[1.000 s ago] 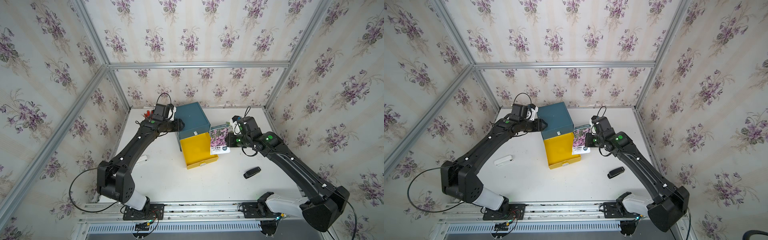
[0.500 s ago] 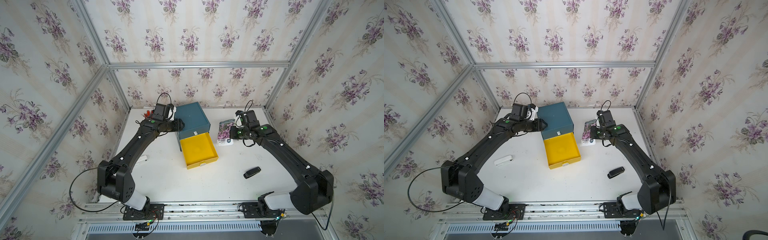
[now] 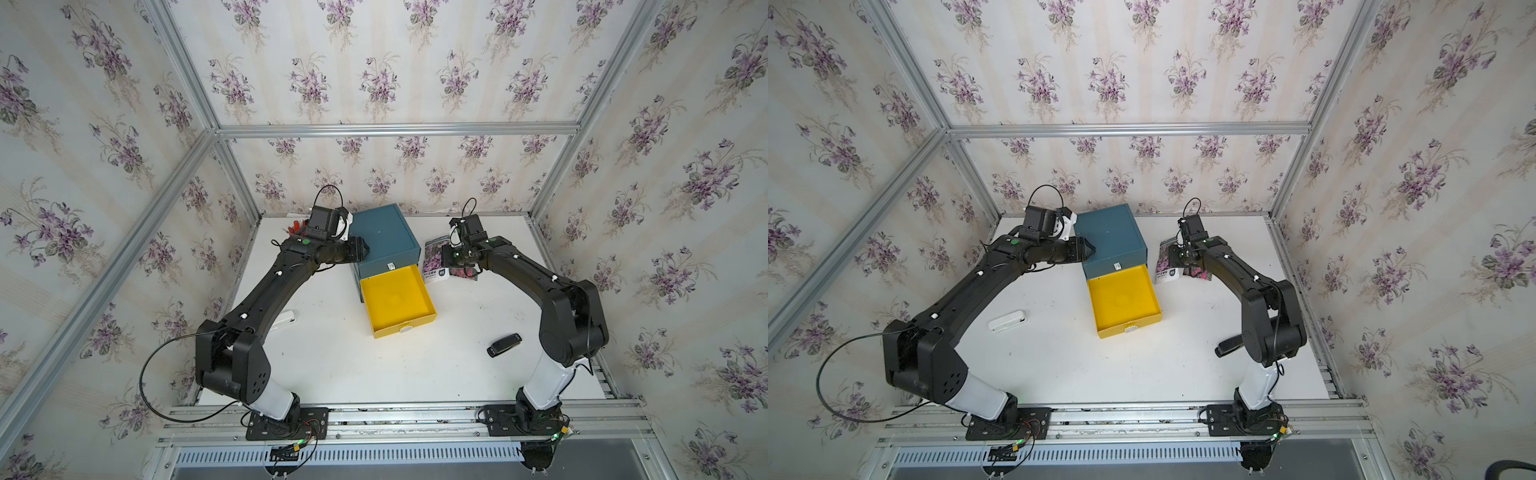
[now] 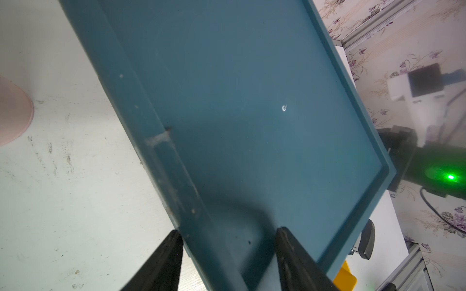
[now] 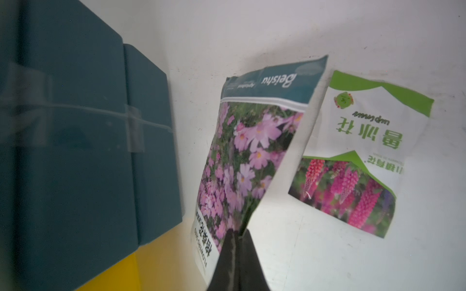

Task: Take the seed bags out of the drawer
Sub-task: Place the seed packet at the center of the board.

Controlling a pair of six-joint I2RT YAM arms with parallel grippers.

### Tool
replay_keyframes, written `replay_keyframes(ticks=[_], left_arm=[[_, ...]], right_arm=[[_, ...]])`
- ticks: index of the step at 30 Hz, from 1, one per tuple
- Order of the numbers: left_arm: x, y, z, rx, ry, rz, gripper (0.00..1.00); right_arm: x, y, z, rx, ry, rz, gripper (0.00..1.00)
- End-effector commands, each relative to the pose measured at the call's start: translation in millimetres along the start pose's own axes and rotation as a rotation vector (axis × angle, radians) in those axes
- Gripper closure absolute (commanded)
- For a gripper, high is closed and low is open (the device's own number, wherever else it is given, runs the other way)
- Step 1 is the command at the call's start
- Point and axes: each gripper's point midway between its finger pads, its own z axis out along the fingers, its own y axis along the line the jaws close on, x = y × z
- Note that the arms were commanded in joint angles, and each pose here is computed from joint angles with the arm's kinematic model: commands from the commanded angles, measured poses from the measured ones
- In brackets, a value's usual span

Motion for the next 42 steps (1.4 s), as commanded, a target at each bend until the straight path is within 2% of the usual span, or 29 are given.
replay_keyframes(ticks=[1, 11, 16, 23, 30, 31, 33, 34, 42], left_arm=[[54.8, 24.8, 1.9, -0.106, 0.216, -0.011, 0.39], [54.7, 26.2, 2.3, -0.116, 0.222, -0.008, 0.39], [54.4, 26.7, 2.5, -0.119, 0.223, -0.008, 0.39], [53.6, 26.1, 2.1, -0.119, 0.222, -0.005, 0.39], [52.6, 26.2, 3.2, -0.119, 0.224, -0.004, 0.39], [52.0, 26.0, 3.1, -0.119, 0.223, -0.004, 0.39], [51.4, 25.8, 2.8, -0.118, 0.221, -0.004, 0.39], [52.6, 26.2, 3.5, -0.118, 0.225, -0.006, 0.39], [54.7, 26.7, 4.3, -0.117, 0.23, -0.003, 0.39]], right_arm=[[-8.9, 0.6, 17.5, -0.012, -0.012, -0.017, 1.0], [6.4, -24.1, 73.5, 0.076, 0.091, -0.02, 1.0], [9.5, -34.2, 82.6, 0.12, 0.102, -0.017, 0.97], [5.2, -36.9, 76.7, 0.14, 0.09, -0.015, 0.64], [3.0, -29.3, 49.3, 0.108, 0.058, -0.006, 0.5], [4.6, -26.2, 43.9, 0.09, 0.052, -0.006, 0.46], [7.9, -21.3, 32.2, 0.061, 0.033, -0.003, 0.25], [11.1, -20.1, 26.0, 0.053, 0.025, 0.0, 0.18], [36.5, -5.7, -24.5, -0.038, 0.001, 0.044, 0.1]])
